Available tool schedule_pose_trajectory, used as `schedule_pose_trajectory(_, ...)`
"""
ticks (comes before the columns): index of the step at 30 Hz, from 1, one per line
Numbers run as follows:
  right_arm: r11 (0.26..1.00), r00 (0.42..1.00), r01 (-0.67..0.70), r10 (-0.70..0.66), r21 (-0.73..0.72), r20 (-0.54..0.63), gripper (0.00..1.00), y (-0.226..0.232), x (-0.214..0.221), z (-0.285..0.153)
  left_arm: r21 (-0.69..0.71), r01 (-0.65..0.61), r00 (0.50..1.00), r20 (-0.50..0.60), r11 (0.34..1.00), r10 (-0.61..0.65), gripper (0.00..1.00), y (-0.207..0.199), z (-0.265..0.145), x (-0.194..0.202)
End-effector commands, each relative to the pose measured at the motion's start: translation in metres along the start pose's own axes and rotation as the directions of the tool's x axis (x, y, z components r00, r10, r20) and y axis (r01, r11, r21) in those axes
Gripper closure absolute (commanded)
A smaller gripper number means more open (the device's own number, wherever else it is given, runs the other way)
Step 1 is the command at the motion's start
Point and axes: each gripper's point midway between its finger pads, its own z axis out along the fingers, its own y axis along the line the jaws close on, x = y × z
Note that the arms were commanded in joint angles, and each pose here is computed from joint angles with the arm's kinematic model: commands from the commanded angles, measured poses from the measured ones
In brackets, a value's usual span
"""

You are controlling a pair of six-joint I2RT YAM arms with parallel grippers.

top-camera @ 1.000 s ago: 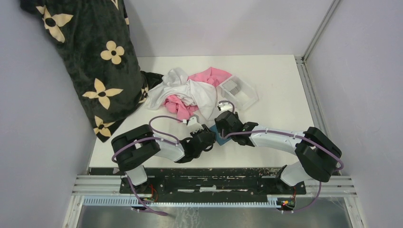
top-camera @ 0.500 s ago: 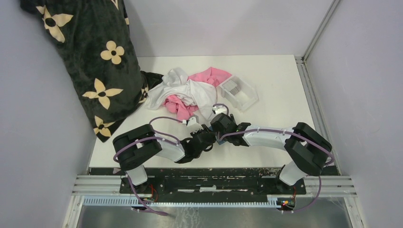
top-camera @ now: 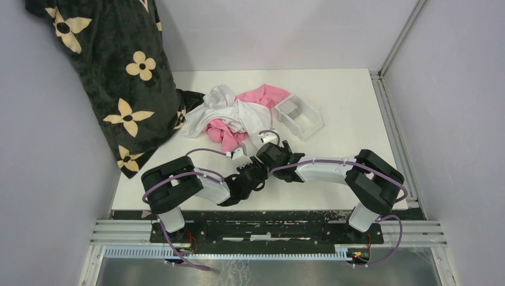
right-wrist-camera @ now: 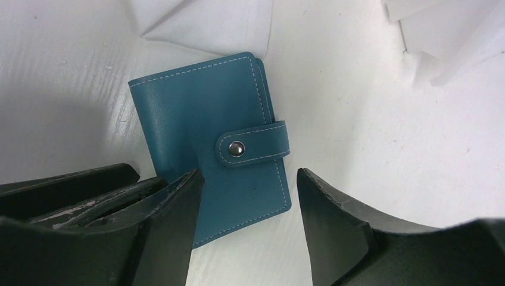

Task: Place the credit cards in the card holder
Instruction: Adjust the card holder at the center of the board.

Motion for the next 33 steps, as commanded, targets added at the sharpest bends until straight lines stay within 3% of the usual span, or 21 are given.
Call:
schedule_pose_trajectory(1, 1.0, 0.999, -0.002, 0.001, 0.009, 0.038, 0.34, 0.006, -0.014, 0.001, -0.086, -0.066, 0.998, -0.027, 0.994, 0.063, 0.61, 0.034, -0.003, 0.011)
schedule_pose_trajectory(14, 0.999, 0.996, -0.012, 0.016, -0.044, 0.082, 0.34, 0.013, -0.041, -0.01, -0.075, -0.046, 0.997, 0.06, 0.996, 0.051, 0.51, 0.023, 0.002, -0.011)
schedule_pose_trajectory(33, 0.997, 0.999, -0.047, 0.048, -0.06, 0.012, 0.35, 0.006, -0.034, 0.015, -0.064, -0.007, 0.999, 0.048, 0.998, 0.01, 0.5, 0.021, 0.026, -0.018)
